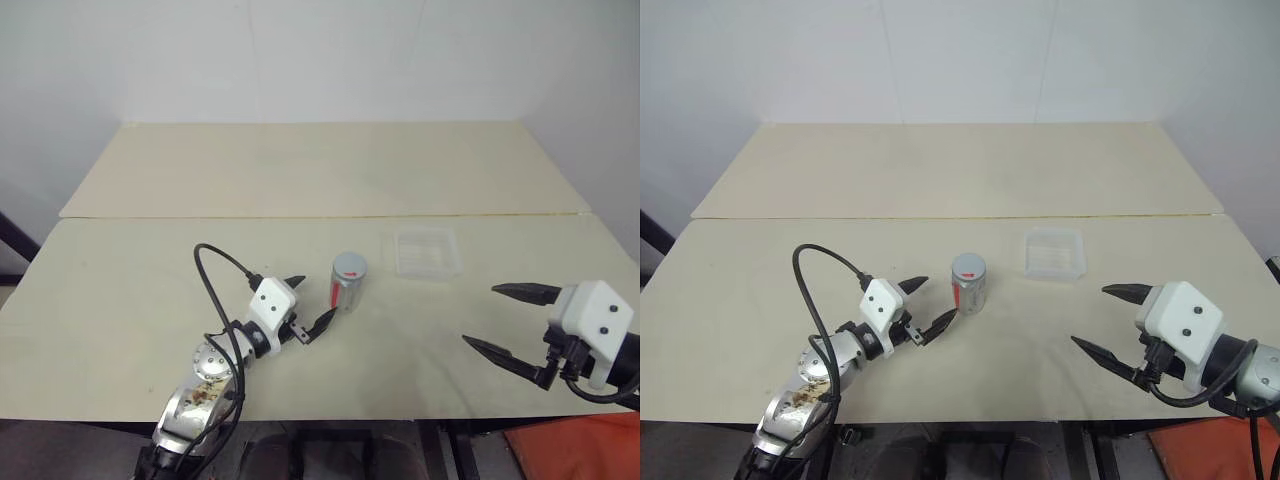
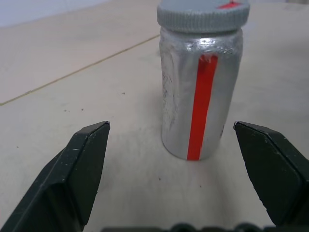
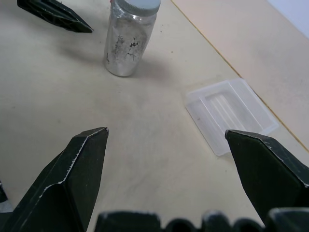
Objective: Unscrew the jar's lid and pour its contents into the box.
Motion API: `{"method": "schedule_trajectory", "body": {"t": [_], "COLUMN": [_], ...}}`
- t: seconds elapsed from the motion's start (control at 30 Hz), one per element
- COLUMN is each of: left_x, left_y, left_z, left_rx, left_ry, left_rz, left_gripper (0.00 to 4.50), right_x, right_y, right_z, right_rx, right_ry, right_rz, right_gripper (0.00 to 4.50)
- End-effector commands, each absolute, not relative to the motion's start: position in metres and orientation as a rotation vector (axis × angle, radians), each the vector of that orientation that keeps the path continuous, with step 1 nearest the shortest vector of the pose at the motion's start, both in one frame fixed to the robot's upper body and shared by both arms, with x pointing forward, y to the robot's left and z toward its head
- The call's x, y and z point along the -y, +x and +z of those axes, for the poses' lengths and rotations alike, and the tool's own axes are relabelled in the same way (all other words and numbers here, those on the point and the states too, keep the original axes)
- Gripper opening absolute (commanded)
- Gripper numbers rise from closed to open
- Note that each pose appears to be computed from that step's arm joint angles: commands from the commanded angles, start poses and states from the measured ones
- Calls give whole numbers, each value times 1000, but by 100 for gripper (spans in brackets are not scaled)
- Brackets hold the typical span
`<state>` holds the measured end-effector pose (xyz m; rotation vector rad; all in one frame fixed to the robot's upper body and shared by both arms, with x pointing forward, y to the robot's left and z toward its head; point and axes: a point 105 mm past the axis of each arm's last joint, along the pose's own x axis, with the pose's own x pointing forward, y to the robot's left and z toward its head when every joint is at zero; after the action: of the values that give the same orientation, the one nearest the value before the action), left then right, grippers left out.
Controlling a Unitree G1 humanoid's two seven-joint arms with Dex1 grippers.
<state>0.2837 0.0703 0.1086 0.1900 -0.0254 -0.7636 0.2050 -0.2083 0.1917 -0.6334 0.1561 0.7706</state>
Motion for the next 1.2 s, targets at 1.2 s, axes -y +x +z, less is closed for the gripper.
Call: {"method": "schedule_trajectory", "body": {"t": [1.2], "left_x": [-19], "left_y": [309], "left_z": [117], "left_rx": [164], "left_ry": [63], "left_rz": [-724], "left_gripper": [448], "right_x": [216], "right_y": [200], "right_z": [198], "right_rx": [-154], "right_ry": [-683], "right_rz": [702], "right_gripper": [450]}}
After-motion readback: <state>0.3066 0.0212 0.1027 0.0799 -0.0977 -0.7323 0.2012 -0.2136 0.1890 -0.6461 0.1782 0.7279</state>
